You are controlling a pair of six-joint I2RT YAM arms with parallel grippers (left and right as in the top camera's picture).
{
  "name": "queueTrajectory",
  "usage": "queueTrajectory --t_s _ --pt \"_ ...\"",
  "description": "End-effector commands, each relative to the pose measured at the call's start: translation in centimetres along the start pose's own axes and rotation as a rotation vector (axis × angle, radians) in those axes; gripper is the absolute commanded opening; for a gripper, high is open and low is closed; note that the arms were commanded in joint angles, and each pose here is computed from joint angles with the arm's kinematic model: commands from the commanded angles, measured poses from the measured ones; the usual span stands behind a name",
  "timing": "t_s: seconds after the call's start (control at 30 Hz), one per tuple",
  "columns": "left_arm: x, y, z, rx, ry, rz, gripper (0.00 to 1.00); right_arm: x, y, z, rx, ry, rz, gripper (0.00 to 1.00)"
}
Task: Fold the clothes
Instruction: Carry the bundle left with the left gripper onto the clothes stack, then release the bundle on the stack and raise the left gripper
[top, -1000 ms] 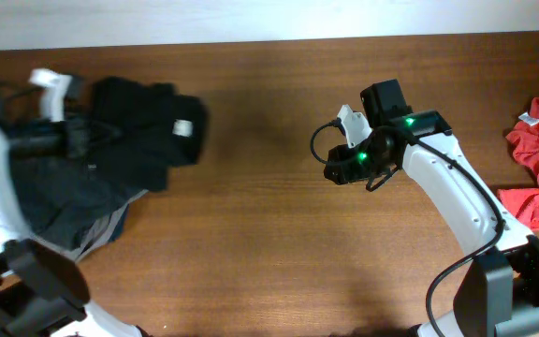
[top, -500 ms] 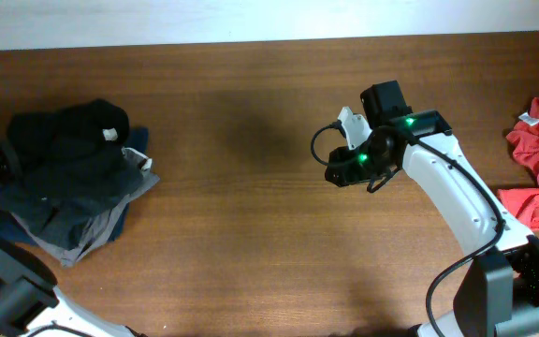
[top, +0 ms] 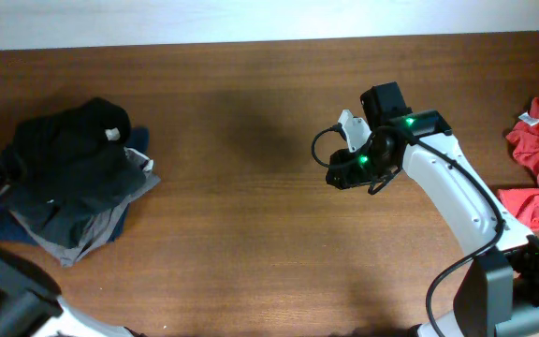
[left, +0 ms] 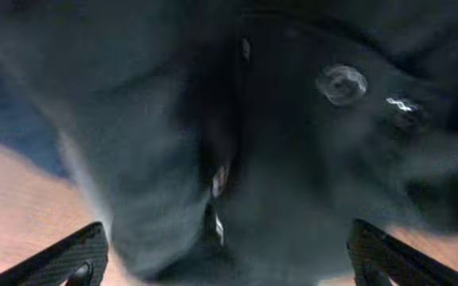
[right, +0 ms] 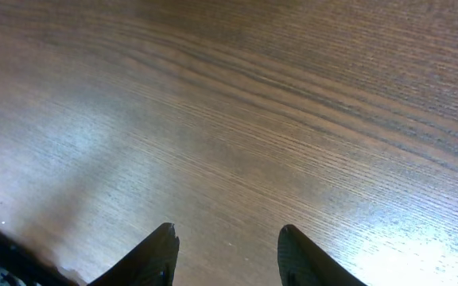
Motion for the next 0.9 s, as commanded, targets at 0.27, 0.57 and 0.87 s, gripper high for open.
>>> queueTrajectory --t_s 0.27,0.57,0.87 --pt "-0.8 -11.8 -10.9 -0.066 0.446 -0.456 0.00 0.3 -0.3 -0.1 -0.011 -0.012 -0.015 0.45" --pt "2.8 1.6 -10.3 0.093 0.484 -0.270 0.00 0.2 -0.3 0.6 0.032 -0.009 -0.013 0.45" --pt "1.7 11.1 -5.3 0.209 0.306 -0.011 0.00 0.1 -0.3 0.6 0.032 -0.009 -0.010 0.41"
Point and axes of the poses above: each gripper's point midway between its finger pads, its own y axis out along the fingers, its own z axis along the line the jaws close on, x = y × z, the point moved 1 cm from there along -y, back along the fingers, and after that the axes turned 9 degrees about -y, right-handed, at the moved point
